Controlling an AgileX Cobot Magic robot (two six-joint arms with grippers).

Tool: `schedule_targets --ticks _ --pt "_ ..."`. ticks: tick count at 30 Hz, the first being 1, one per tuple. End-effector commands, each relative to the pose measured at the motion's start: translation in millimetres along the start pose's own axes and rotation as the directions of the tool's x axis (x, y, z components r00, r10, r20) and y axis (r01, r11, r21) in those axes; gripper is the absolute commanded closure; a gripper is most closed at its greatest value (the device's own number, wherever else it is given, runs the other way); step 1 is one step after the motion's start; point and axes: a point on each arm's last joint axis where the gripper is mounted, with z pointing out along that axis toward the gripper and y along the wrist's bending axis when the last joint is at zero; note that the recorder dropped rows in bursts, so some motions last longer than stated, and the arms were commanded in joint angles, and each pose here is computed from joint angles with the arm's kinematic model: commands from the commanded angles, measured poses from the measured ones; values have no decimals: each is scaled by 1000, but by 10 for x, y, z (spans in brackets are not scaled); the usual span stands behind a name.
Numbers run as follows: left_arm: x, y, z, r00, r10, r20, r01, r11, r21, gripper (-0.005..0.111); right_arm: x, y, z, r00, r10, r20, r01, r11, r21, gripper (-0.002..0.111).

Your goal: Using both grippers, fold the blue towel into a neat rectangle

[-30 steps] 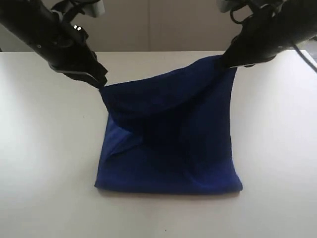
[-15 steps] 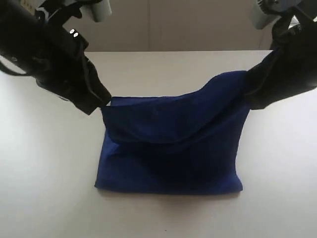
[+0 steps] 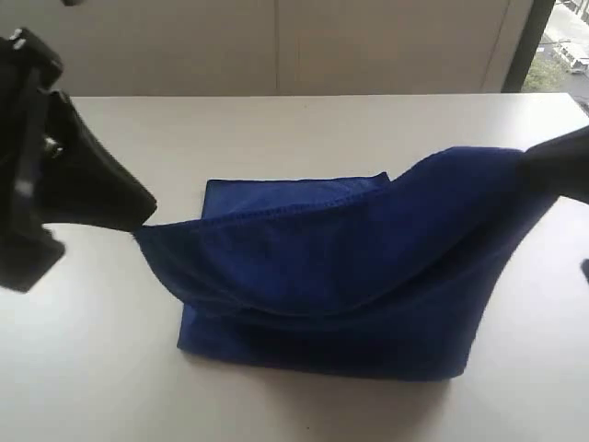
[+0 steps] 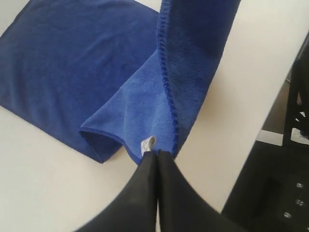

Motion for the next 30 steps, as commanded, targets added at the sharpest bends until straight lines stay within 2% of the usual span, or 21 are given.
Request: schedule_targets --ticks 1,10,16,24,30 --pt "145 -116 -197 1000 -24 -14 24 999 22 107 20 106 -141 998 -32 47 35 998 -56 108" --pt "211 -195 -269 998 -47 -38 50 996 79 107 15 176 -141 998 -43 54 50 990 -135 108" --pt "227 -268 -344 999 -54 -4 54 989 136 107 46 221 -148 996 -80 28 84 979 -185 108" --pt "345 -314 -534 995 -94 45 88 989 115 107 48 225 -148 996 -83 27 87 978 -189 108" --pt "486 -284 -273 989 -130 -64 137 984 115 107 54 220 -110 997 -80 12 81 977 -197 108"
